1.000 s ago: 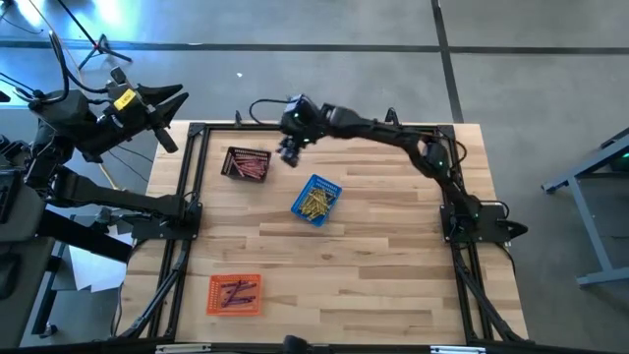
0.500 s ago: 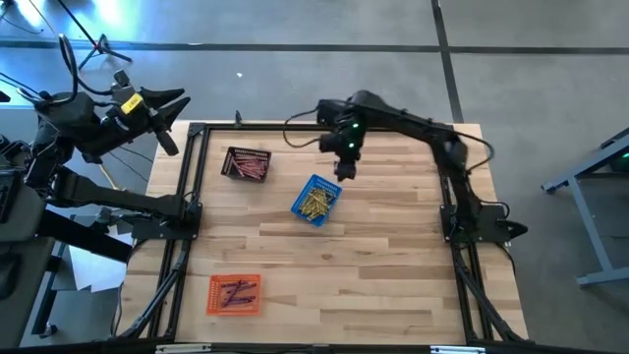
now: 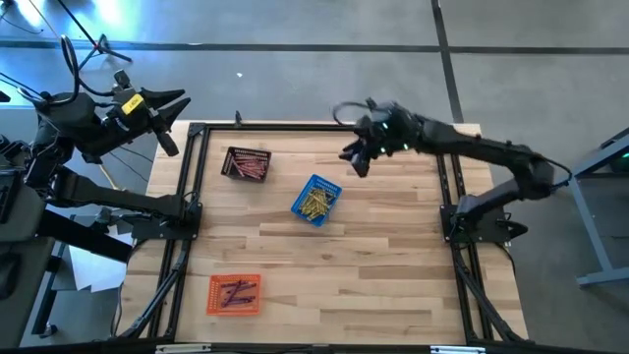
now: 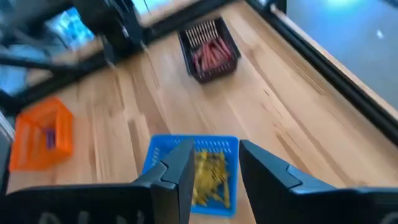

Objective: Sort crayons
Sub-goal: Return to Home Position

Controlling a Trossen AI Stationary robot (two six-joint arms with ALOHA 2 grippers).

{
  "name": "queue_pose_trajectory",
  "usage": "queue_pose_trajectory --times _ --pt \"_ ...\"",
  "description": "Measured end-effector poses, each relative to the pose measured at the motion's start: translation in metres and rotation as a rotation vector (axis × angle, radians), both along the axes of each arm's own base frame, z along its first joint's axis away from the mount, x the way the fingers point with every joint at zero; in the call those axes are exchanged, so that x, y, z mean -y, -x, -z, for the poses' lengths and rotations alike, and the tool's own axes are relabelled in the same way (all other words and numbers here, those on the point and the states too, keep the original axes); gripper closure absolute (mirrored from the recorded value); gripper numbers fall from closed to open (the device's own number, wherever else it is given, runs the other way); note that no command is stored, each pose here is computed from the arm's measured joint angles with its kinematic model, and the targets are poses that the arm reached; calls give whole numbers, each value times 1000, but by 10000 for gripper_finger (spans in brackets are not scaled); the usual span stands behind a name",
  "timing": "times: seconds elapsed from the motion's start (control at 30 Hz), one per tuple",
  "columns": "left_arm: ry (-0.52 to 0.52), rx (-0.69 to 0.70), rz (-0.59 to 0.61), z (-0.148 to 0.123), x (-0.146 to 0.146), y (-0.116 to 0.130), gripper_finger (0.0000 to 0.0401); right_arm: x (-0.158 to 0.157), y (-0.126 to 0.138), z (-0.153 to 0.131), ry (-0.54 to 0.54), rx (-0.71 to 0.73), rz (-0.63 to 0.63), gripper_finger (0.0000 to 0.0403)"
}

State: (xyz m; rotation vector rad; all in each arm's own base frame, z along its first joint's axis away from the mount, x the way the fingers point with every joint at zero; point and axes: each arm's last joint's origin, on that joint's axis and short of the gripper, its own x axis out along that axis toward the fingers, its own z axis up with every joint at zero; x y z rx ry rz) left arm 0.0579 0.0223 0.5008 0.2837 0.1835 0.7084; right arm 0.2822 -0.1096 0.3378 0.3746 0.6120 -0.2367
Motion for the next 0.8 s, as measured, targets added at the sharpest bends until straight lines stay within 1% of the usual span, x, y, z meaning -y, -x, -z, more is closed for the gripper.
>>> queue_pose_trajectory --times 0.13,0.2,0.27,0.37,0.5,0.57,0.67,0.8 --pt "3 5 0 0 0 0 325 -8 16 29 35 186 39 290" --pt "6 14 0 -1 0 0 325 -9 23 43 64 249 71 290" --pt "26 29 -3 -1 0 -2 325 -11 31 57 73 280 81 290" --pt "74 57 -7 0 -1 -8 325 -13 45 76 68 309 110 290" --pt "135 118 -32 -2 -2 -19 325 -17 63 109 31 257 173 290" --pt "139 135 -36 -3 -3 -26 325 -20 70 120 13 262 183 290" --pt "136 161 -33 -6 -4 -37 325 -25 79 133 -1 280 184 290" --pt "135 192 -33 -9 -5 -52 325 -29 88 137 24 322 171 290"
